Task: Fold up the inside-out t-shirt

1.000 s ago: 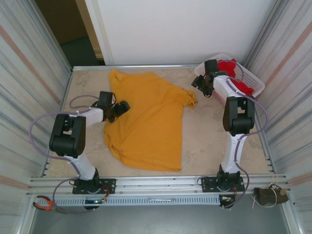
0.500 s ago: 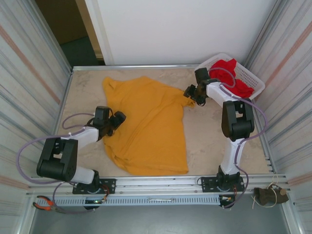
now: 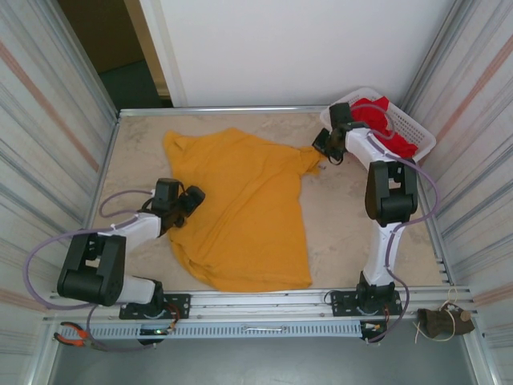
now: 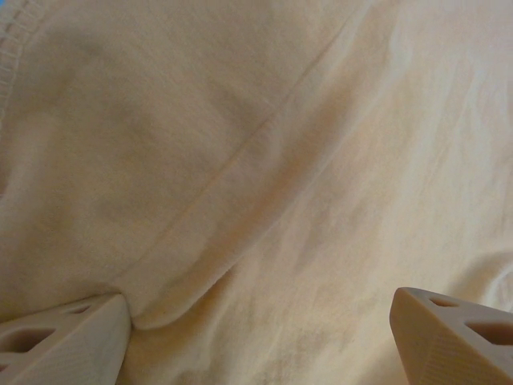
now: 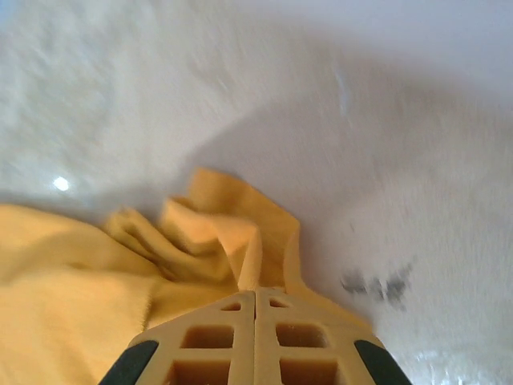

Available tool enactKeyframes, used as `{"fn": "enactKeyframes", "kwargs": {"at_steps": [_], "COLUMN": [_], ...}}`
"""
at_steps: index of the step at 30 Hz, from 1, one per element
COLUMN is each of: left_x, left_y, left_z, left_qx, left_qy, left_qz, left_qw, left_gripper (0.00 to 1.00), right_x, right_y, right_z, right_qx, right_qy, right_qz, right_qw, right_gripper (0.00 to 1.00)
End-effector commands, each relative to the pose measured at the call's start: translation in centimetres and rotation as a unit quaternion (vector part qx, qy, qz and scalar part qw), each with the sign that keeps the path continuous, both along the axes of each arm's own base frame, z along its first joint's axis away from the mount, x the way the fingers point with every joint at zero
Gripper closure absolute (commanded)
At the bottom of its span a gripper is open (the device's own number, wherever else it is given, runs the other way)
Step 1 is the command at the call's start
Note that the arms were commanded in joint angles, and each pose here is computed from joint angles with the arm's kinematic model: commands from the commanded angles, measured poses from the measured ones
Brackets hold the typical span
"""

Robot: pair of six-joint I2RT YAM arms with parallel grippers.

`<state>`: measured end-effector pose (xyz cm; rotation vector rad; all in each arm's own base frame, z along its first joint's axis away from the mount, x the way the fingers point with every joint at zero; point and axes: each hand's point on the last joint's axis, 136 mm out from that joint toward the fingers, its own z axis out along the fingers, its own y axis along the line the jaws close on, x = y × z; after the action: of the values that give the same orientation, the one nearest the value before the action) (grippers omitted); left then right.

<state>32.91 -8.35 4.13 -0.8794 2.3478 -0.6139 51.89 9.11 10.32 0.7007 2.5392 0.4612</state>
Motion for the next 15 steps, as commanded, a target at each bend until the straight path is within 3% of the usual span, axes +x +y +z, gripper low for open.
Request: {"fn": "enactKeyframes", "kwargs": {"at_steps": [1, 8, 11, 12, 15], "left_x": [-1.4, 0.5, 1.3, 1.6, 2.4], "left_y": [0.0, -0.3, -0.3, -0.3, -0.4], "left_z": [-2.5, -0.3, 1.2, 1.7, 4.1], "left_qx": [0.013, 0.034, 0.041, 0.041, 0.046], "left_qy": [0.044, 0.018, 0.000, -0.005, -0.031], "left_qz": [-0.011, -0.040, -0.048, -0.050, -0.063], "left_qw": [0.999, 0.998, 0.998, 0.998, 0.996], "left_gripper": [0.14, 0.14, 0.14, 0.14, 0.14], "right_x": [1.0, -1.5, -1.9, -2.0, -2.5], "right_y": [-0.7, -1.9, -2.1, -2.2, -1.9], "right_z": [3.1, 0.2, -1.1, -1.2, 0.1], "right_qx": [-0.011, -0.055, -0.060, -0.063, -0.064], "right_qy": [-0.019, -0.011, 0.004, 0.005, -0.010], "right_qz": [0.008, -0.011, -0.009, -0.010, -0.003], "right_qw": [1.000, 0.998, 0.998, 0.998, 0.998], "right_gripper": [1.00, 1.00, 0.52, 0.46, 0.45]}}
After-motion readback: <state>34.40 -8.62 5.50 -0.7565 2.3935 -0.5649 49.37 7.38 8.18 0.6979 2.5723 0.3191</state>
